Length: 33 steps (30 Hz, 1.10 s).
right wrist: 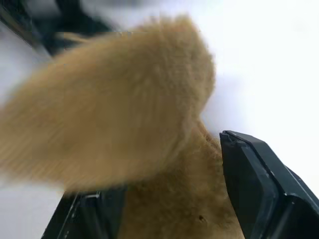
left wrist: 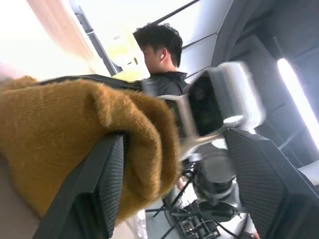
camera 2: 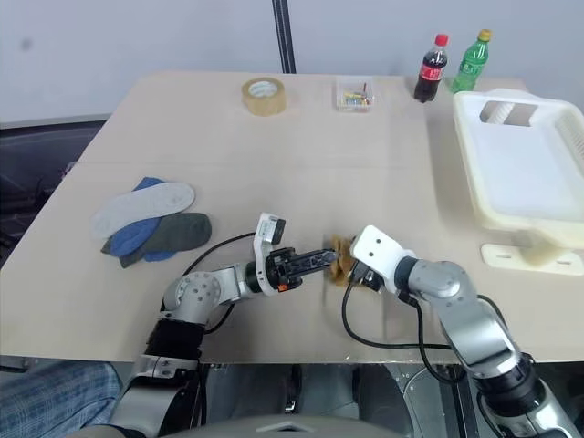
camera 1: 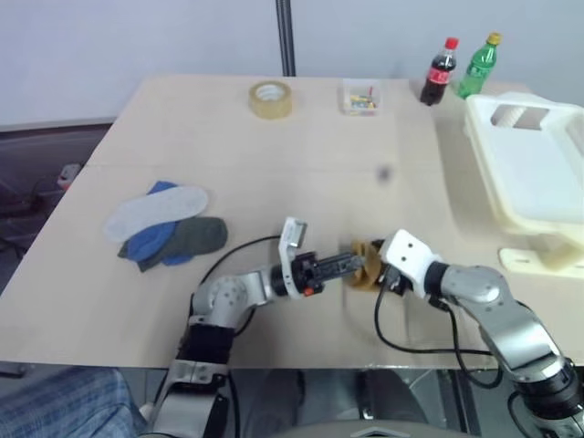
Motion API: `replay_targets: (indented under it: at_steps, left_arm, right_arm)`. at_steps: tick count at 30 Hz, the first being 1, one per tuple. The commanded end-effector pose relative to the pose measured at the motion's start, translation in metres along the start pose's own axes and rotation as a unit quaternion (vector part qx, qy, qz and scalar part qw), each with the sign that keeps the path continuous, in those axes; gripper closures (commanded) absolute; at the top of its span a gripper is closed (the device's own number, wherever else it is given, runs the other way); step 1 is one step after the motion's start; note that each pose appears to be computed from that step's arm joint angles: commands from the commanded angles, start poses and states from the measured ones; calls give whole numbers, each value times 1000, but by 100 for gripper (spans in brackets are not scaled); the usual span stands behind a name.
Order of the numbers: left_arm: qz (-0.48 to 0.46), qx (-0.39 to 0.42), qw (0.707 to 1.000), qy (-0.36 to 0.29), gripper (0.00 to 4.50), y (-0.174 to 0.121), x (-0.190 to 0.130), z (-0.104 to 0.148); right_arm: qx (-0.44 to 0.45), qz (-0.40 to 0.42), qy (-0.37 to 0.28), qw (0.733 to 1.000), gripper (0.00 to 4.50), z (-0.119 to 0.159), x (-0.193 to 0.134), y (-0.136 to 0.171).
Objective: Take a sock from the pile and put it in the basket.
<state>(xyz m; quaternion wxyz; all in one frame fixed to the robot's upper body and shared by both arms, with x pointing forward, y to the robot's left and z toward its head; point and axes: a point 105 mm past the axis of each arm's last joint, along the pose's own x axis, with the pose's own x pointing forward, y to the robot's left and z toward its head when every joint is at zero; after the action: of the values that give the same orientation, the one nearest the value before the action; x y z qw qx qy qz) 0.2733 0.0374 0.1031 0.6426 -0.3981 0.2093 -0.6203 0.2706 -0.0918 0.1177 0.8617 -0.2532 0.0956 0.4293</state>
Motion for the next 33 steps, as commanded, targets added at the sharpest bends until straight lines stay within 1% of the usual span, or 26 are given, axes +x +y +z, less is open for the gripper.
replay_targets:
  at_steps: [1,4,7,11,12,15,18,21,24,25,26,30,33]
  left_arm:
    - [-12,7,1000,0,117,-1,6,2]
    - [-14,9,1000,-1,117,1,7,3]
    - [-16,11,1000,-1,117,2,9,4]
    - [-27,12,1000,0,117,2,16,5]
    - [-30,14,999,3,117,2,18,5]
    - [-53,16,998,8,117,-3,22,5]
    - [-53,14,998,13,117,0,26,2]
    - [-56,10,998,21,117,4,31,-2]
    - [-65,5,998,19,125,6,35,-1]
    - [-68,4,997,21,125,7,36,-2]
    - [-72,3,997,23,125,7,36,-2]
    - [-73,2,997,36,125,13,39,-10]
    - [-76,3,996,38,125,14,40,-11]
  right_arm:
    - [28,-13,-32,999,154,22,-22,-9]
    - [62,-19,-42,997,154,29,-40,-19]
    - [87,-20,-39,995,154,31,-55,-25]
    - [91,-28,-11,995,154,18,-63,-27]
    - [91,-44,-13,995,154,18,-65,-33]
    - [98,-84,-53,990,154,32,-70,-52]
    - [118,-78,-92,986,154,44,-62,-50]
    - [135,-73,-101,983,154,47,-54,-47]
    - [146,-62,-94,983,72,42,-48,-43]
    - [148,-58,-92,983,28,41,-46,-41]
    - [149,-56,-90,983,5,39,-45,-41]
    - [150,-37,-71,985,5,30,-37,-34]
    - [149,-38,-50,987,5,20,-33,-34]
